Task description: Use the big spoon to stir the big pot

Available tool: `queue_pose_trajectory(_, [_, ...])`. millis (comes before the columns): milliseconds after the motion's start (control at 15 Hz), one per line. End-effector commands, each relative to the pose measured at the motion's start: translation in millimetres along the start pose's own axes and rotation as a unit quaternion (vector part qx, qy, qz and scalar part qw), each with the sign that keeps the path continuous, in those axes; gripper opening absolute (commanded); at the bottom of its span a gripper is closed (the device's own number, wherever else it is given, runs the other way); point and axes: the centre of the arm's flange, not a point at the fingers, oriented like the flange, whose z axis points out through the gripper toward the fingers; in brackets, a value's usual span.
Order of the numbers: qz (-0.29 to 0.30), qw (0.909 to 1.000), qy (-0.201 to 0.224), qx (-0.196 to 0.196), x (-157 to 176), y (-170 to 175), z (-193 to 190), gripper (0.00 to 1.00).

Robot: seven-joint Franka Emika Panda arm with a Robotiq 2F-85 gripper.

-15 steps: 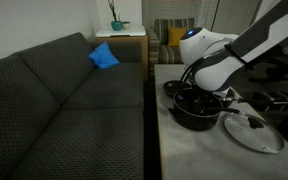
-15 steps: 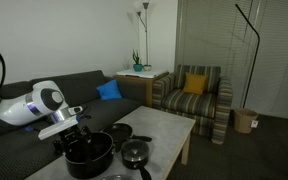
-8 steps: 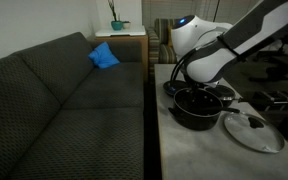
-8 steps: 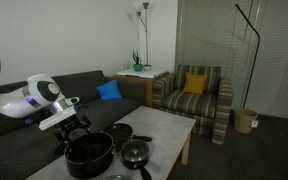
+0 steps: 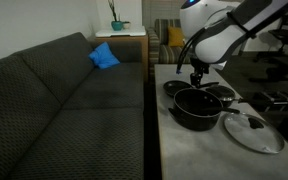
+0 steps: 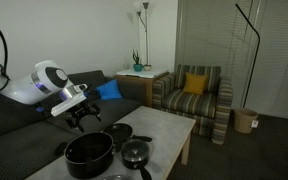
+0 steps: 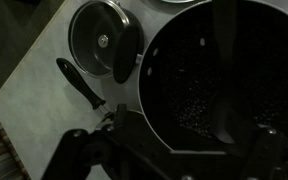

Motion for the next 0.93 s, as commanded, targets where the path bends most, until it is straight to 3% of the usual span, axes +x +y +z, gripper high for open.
queue_pose_trajectory(0, [-0.016,0.9968,0.04,0.067,-57.7,24.6,14.0,1.0])
queue_pose_trajectory(267, [-0.001,0.9929,0.048,0.109,-102.4,36.6,42.5,1.0])
queue_pose_trajectory(533, [0.02,0.9904,0.028,0.134,-132.8,24.7,40.6,1.0])
queue_pose_trajectory(800, [-0.007,0.9881,0.026,0.151,-137.2,-5.7,53.6,1.0])
queue_pose_trajectory(867, [0.006,0.9898,0.019,0.141,-119.8,7.4,60.7,1.0])
